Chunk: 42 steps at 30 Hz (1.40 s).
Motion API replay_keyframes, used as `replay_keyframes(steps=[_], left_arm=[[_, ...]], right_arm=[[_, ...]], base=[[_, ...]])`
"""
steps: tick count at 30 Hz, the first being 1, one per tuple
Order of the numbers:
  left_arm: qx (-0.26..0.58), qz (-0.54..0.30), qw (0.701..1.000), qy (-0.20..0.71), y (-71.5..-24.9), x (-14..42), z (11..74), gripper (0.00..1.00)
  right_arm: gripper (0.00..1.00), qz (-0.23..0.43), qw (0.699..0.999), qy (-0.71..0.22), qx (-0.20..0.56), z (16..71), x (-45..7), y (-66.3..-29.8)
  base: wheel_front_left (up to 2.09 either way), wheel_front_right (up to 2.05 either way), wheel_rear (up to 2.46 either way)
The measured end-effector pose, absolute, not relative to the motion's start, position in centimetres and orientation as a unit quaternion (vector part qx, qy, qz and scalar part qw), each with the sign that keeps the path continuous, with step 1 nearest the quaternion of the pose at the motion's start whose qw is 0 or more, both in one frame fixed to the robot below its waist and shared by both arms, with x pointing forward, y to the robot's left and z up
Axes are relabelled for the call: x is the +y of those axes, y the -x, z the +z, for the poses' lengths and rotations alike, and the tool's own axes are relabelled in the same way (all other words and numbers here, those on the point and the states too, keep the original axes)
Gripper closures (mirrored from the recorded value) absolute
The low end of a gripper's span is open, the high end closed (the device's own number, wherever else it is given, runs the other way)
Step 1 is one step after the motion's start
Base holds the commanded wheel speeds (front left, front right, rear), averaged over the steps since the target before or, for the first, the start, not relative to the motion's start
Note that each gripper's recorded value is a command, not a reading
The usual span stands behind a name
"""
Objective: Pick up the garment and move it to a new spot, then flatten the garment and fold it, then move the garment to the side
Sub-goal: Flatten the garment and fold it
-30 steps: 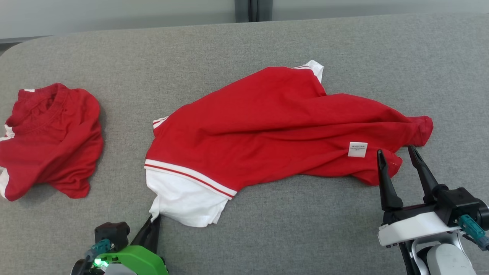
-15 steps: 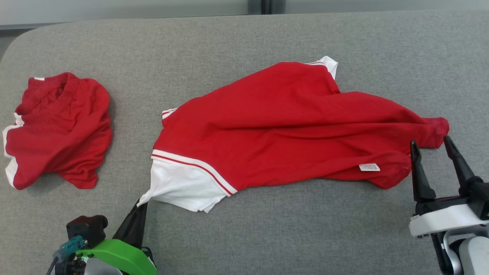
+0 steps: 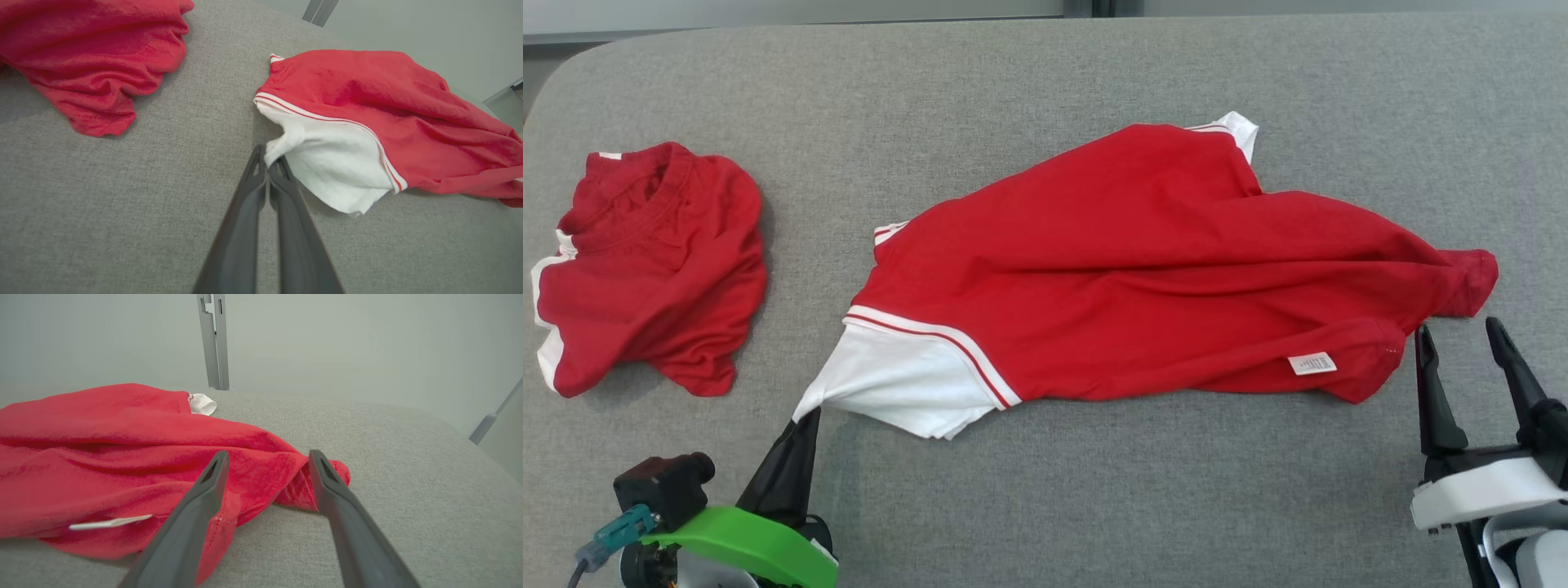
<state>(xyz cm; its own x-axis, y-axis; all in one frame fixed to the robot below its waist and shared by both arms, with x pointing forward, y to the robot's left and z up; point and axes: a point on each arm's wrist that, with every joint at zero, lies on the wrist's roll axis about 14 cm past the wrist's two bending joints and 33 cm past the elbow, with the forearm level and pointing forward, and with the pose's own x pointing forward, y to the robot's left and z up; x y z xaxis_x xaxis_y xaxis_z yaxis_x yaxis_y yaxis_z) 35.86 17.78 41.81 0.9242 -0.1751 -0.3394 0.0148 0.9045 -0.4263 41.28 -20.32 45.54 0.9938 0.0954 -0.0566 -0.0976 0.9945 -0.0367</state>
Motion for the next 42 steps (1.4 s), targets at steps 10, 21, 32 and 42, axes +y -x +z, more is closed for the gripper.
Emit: replay_keyframes(steps=[10, 21, 32, 42], left_arm=[[0.135, -0.05, 0.968, 0.206, -37.4, 18.9, 44.8, 1.0], [0.146, -0.063, 0.967, 0.198, -36.6, 18.1, 44.9, 1.0], [0.146, -0.062, 0.966, 0.203, -36.2, 17.9, 44.7, 1.0], [0.155, -0.054, 0.965, 0.202, -36.3, 18.2, 43.9, 1.0]], right_arm=[[0.0, 0.07, 0.994, -0.015, 0.079, 43.0, -19.5, -38.0], [0.0, 0.106, 0.987, -0.081, 0.088, 42.9, -17.2, -38.6], [0.0, 0.115, 0.979, -0.134, 0.101, 42.2, -15.6, -39.7], [1.0, 0.124, 0.976, -0.141, 0.109, 41.6, -14.7, -40.2]], base=[[0.0, 0.0, 0.0], [0.0, 0.0, 0.0], [0.0, 0.0, 0.0], [0.0, 0.0, 0.0]])
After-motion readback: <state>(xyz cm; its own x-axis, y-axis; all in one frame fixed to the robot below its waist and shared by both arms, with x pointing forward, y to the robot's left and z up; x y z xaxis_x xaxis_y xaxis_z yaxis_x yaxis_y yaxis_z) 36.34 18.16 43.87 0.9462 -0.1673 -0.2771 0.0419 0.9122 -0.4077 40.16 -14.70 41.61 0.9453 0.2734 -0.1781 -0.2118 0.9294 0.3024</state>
